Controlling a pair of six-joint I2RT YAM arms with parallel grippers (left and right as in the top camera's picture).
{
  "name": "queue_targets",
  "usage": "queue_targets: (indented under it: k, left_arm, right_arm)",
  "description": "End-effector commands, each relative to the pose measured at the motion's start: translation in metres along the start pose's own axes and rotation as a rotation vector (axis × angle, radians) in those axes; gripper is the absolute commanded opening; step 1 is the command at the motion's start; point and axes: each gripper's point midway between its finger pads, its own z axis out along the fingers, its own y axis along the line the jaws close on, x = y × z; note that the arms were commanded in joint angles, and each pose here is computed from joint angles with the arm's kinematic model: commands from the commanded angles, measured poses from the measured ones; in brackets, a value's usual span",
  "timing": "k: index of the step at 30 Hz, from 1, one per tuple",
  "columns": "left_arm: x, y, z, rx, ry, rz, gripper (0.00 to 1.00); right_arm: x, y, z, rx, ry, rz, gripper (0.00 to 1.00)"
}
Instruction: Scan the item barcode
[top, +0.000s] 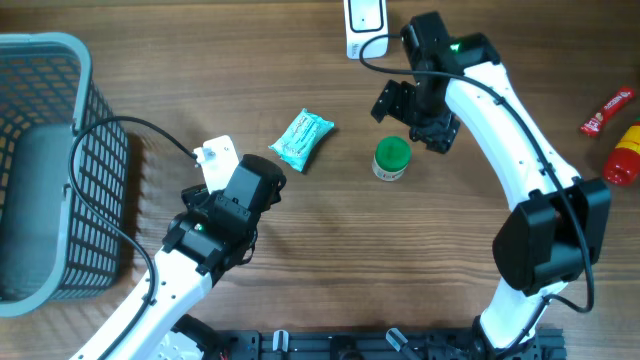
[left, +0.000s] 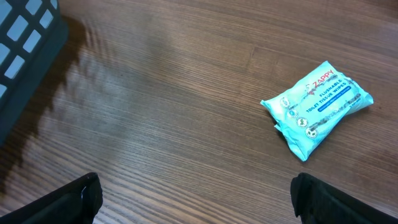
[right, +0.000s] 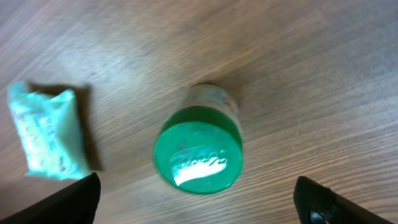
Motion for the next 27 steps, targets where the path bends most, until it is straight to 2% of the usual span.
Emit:
queue_targets:
  k: [1, 6, 14, 27]
  left_arm:
    - [-0.003, 0.002, 0.000, -0.012, -0.015, 0.009, 1.00]
    - [-0.003, 0.002, 0.000, -0.012, -0.015, 0.009, 1.00]
    - [-0.003, 0.002, 0.000, -0.012, -0.015, 0.009, 1.00]
    - [-0.002, 0.002, 0.000, -0.012, -0.015, 0.009, 1.00]
  right_arm:
    - [0.006, -0.015, 0.022, 0.066, 0.005, 0.062, 1.00]
    - [0.016, -0.008, 0.046, 0.019, 0.038, 0.049, 0.99]
    - [0.013, 0.008, 0.051, -0.017, -0.006, 0.009, 1.00]
    - [0.029, 0.006, 0.100, 0.075, 0.071, 0.000, 0.99]
